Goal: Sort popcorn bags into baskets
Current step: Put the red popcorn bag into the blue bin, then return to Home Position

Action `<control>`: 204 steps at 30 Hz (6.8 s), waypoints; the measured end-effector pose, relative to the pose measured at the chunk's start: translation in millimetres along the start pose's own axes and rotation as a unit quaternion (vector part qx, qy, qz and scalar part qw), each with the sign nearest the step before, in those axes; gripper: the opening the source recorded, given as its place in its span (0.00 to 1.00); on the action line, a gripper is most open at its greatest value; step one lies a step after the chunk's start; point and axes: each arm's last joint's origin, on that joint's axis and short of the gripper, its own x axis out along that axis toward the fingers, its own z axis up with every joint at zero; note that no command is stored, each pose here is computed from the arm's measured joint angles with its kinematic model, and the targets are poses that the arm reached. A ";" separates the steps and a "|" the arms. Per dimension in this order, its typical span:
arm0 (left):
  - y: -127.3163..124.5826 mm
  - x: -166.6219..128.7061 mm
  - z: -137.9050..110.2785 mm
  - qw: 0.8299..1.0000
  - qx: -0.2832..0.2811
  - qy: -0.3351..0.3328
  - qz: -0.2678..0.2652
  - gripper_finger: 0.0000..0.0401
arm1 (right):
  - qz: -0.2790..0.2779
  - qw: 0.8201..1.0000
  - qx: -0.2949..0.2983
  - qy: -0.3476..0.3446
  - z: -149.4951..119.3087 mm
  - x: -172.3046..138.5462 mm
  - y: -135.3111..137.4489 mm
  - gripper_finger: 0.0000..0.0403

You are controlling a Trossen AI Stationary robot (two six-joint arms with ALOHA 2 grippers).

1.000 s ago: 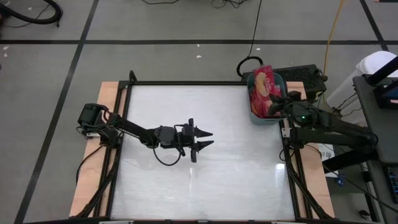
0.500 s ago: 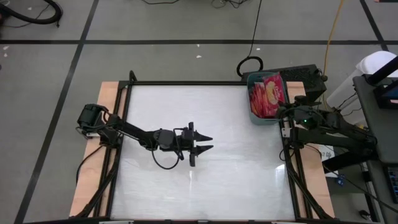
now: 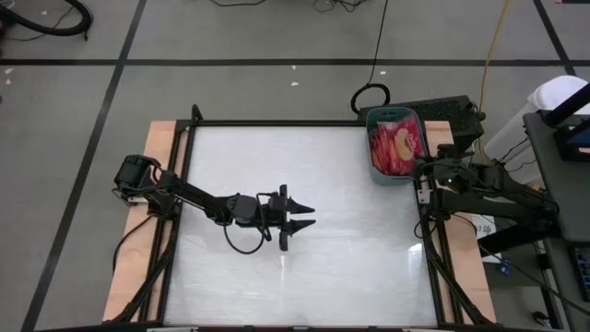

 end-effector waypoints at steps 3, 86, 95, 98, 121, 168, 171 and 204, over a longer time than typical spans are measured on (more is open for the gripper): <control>0.2 0.0 0.0 1.000 0.000 0.000 0.000 0.40 | -0.005 1.000 0.003 0.003 -0.8 0.0 -1.1 0.15; 29.4 -141.6 -36.5 0.982 0.131 0.075 0.115 0.01 | 0.504 0.788 -0.340 -0.095 -83.5 59.2 62.8 0.00; 35.2 -167.4 -52.8 0.988 0.110 0.047 0.097 0.01 | 0.515 0.770 -0.365 -0.087 -87.3 58.8 62.0 0.00; 38.5 -176.9 -55.5 0.989 0.109 0.028 0.094 0.01 | 0.526 0.762 -0.367 -0.090 -87.3 56.7 62.0 0.00; 43.4 -196.6 -41.1 0.984 0.159 0.001 0.083 0.02 | 0.545 0.749 -0.344 -0.152 -77.4 41.3 42.7 0.00; 47.0 -223.4 -18.0 0.984 0.169 -0.034 0.053 0.02 | 0.574 0.729 -0.339 -0.155 -84.0 30.3 47.2 0.00; 48.5 -228.1 -17.5 0.983 0.173 -0.031 0.053 0.01 | 0.574 0.729 -0.339 -0.155 -83.9 30.2 47.2 0.00; 70.8 -248.7 -21.0 0.985 0.170 -0.001 0.011 0.03 | 0.574 0.729 -0.339 -0.155 -83.8 30.2 47.2 0.00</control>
